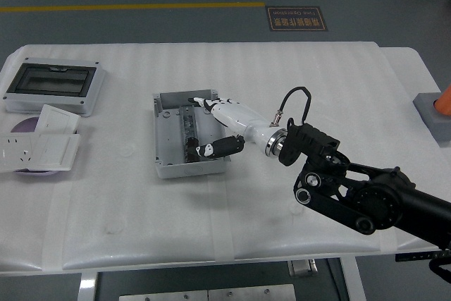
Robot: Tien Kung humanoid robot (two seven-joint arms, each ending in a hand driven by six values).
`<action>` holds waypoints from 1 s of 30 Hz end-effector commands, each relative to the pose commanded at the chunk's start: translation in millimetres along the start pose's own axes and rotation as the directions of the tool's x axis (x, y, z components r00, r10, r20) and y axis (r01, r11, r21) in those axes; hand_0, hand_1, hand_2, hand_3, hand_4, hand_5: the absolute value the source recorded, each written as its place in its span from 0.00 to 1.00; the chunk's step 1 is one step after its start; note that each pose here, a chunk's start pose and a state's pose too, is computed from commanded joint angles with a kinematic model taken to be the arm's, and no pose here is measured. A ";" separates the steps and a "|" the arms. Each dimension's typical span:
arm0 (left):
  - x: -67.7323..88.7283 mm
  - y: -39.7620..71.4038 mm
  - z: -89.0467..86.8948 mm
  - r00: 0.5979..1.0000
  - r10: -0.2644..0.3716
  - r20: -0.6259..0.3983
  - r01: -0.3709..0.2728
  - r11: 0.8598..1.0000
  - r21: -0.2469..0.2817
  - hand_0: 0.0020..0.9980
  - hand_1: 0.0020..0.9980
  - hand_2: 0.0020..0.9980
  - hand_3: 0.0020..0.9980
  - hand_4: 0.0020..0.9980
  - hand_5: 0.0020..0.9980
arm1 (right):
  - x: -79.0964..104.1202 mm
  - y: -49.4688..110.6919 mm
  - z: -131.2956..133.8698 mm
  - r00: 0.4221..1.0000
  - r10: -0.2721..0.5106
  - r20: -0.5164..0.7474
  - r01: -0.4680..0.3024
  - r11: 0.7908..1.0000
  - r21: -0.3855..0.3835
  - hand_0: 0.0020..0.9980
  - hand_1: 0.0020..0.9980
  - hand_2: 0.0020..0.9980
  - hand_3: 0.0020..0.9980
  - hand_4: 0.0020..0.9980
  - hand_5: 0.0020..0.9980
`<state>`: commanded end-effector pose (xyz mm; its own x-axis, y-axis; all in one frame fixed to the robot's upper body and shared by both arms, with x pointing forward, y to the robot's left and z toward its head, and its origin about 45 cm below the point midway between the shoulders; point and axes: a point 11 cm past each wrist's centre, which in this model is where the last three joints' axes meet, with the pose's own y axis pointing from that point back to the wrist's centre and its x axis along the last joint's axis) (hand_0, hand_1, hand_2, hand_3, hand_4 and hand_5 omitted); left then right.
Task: Pick up the battery,place it into the box
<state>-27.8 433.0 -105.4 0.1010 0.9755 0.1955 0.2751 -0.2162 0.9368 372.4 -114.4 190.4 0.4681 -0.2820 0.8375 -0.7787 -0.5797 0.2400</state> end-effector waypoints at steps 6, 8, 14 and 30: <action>0.1 0.1 0.4 1.000 0.001 -0.001 -0.001 1.000 0.000 0.66 0.66 0.62 0.53 0.41 0.40 | 39.5 6.6 33.4 0.996 0.060 -0.073 -0.064 0.996 -0.064 1.00 0.96 0.88 1.00 0.91 0.54; 0.8 0.2 0.4 1.000 0.003 -0.001 -0.003 1.000 0.000 0.66 0.66 0.62 0.53 0.41 0.40 | 54.5 10.7 47.6 0.988 0.058 -0.140 -0.072 0.993 -0.093 1.00 0.96 0.88 1.00 0.91 0.54; 2.3 1.1 3.2 1.000 0.007 -0.002 -0.007 1.000 -0.006 0.66 0.66 0.62 0.52 0.41 0.40 | 70.2 13.2 71.3 0.921 -0.033 -0.387 -0.033 0.986 -0.163 1.00 0.92 0.85 1.00 0.91 0.55; 4.7 2.0 4.6 0.999 0.019 0.030 -0.019 1.000 -0.002 0.66 0.66 0.62 0.53 0.40 0.42 | 66.2 -9.3 49.5 0.578 -0.272 -0.769 0.137 0.962 -0.237 1.00 0.94 0.95 1.00 0.86 0.50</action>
<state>-22.4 437.0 -104.0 0.1348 0.9696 0.2043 0.2709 -0.2344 0.9336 431.3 -165.6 219.3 0.1611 0.5827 0.7966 -0.7837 -0.4151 0.4621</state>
